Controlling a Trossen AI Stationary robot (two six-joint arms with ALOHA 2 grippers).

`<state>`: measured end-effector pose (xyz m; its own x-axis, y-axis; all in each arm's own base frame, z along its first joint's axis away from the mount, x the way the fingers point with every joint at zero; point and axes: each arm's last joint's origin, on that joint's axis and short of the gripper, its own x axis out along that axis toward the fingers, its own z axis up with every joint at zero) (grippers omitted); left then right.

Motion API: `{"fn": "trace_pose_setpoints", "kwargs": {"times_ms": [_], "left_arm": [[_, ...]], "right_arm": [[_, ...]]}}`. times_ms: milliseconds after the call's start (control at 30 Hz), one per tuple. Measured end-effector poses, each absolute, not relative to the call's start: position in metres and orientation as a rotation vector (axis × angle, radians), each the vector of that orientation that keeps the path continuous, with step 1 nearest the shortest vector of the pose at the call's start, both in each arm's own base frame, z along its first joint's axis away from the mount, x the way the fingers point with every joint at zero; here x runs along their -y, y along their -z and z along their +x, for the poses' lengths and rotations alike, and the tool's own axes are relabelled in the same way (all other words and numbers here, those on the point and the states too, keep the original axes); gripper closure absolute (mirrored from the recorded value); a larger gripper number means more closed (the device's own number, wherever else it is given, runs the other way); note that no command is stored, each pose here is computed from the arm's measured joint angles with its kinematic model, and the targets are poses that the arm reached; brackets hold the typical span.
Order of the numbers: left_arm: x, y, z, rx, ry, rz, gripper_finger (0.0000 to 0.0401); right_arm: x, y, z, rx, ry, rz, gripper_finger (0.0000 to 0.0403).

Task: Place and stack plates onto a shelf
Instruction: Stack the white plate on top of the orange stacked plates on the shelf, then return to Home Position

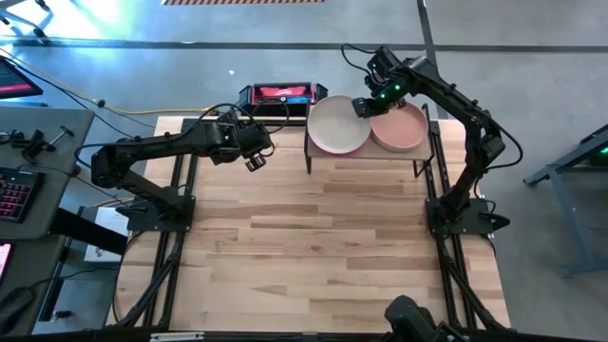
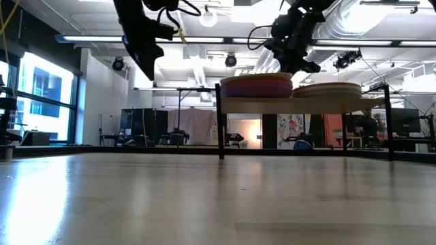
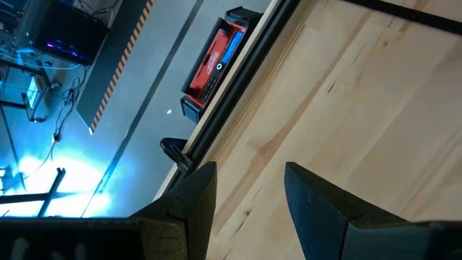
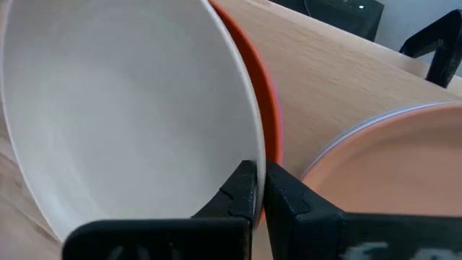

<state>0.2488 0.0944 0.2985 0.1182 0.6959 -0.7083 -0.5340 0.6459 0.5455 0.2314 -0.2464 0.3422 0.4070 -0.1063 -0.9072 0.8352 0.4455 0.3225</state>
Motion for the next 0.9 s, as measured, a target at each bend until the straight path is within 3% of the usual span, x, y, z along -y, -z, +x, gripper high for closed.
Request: {"fn": "trace_pose_setpoints", "kwargs": {"times_ms": [200, 533, 900], "left_arm": [[-0.094, -0.298, 0.249, -1.138, -0.906, 0.171, 0.0249], [-0.094, -0.298, 0.249, -1.138, -0.906, 0.171, 0.0249], [-0.094, -0.298, 0.249, -1.138, -0.906, 0.17, 0.0249]], "right_arm": [[0.246, -0.342, 0.232, -0.974, 0.705, 0.894, 0.0392], [0.247, -0.343, 0.232, -0.957, 0.73, 0.891, 0.0314], [0.253, -0.366, 0.217, -0.92, 0.719, 0.912, 0.0308]]}}
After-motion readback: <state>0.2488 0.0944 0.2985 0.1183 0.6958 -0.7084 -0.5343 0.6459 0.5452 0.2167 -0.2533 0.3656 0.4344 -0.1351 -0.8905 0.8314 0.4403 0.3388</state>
